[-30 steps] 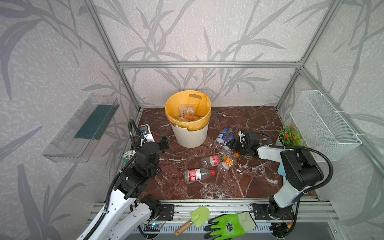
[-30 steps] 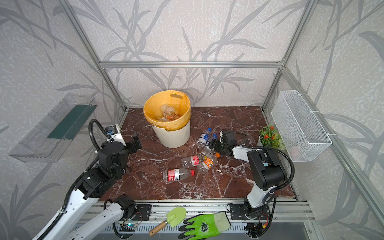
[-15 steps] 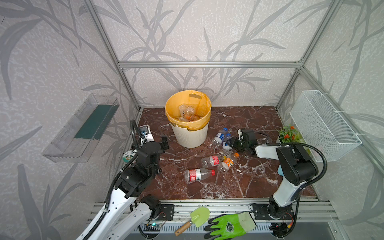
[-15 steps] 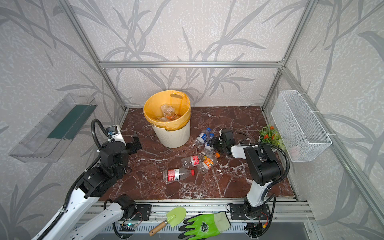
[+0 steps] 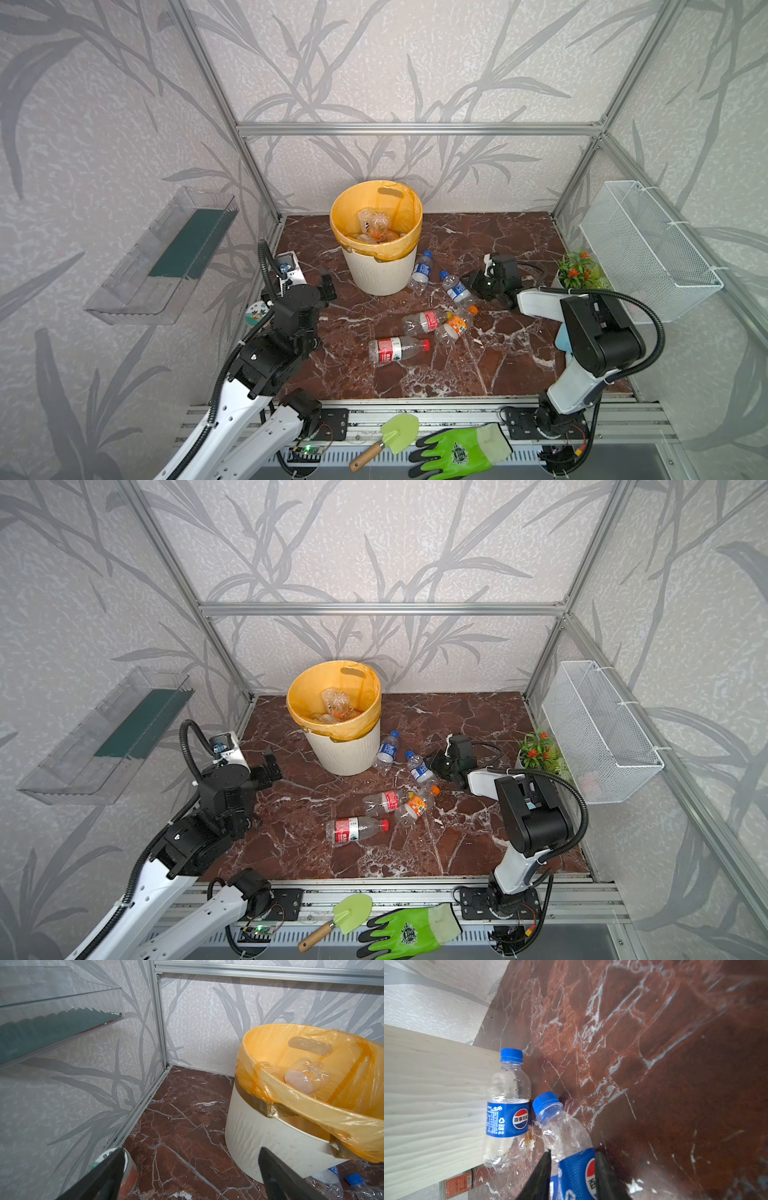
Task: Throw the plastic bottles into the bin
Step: 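Close the right gripper on a blue-labelled Pepsi bottle and lift it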
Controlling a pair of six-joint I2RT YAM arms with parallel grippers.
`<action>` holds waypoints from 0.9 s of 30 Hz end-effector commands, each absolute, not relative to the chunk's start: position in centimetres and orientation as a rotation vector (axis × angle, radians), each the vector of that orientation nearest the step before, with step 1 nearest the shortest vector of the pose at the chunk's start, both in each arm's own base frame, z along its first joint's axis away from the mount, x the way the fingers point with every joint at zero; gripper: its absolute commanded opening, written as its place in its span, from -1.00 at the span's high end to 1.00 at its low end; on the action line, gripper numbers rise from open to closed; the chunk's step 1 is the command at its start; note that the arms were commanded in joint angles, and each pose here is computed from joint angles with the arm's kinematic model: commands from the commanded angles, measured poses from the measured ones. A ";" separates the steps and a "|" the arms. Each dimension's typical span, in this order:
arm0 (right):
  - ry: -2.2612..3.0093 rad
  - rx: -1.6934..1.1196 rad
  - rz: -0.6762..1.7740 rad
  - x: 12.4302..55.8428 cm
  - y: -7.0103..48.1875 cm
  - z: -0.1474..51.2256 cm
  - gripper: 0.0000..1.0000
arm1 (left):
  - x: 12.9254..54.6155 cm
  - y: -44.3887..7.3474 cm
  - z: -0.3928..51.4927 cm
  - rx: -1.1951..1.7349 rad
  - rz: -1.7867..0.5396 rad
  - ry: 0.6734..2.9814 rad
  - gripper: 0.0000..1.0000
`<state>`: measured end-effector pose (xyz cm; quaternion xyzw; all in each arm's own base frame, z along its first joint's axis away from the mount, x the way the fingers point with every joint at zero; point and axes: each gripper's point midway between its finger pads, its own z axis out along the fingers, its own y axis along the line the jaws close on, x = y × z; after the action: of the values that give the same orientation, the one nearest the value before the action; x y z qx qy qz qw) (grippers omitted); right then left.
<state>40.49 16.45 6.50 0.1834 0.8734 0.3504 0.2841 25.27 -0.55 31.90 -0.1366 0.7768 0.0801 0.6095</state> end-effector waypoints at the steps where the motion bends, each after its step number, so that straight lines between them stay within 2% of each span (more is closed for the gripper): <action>1: 2.308 0.459 0.927 40.6 16.2 8.1 0.27 | 25.1 0.0 31.4 -0.349 0.207 1.795 -0.98; 2: 2.329 0.444 0.910 40.5 16.2 8.0 0.24 | 25.1 0.0 31.4 -0.350 0.206 1.794 -0.98; 5: 2.371 0.367 0.841 40.4 15.9 8.0 -0.04 | 25.2 -0.1 31.4 -0.345 0.203 1.798 -0.98; 16: 2.582 -0.158 0.554 37.5 15.9 7.2 -0.82 | 25.3 -0.2 31.3 -0.346 0.205 1.803 -0.99; 27: 2.694 -0.565 0.236 37.0 18.2 5.2 -0.90 | 25.3 -0.2 30.9 -0.348 0.204 1.817 -0.98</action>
<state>38.24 19.91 7.00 -0.1646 0.9476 0.1441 0.2327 25.55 -0.74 31.30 -0.1367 0.7833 0.0825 0.6008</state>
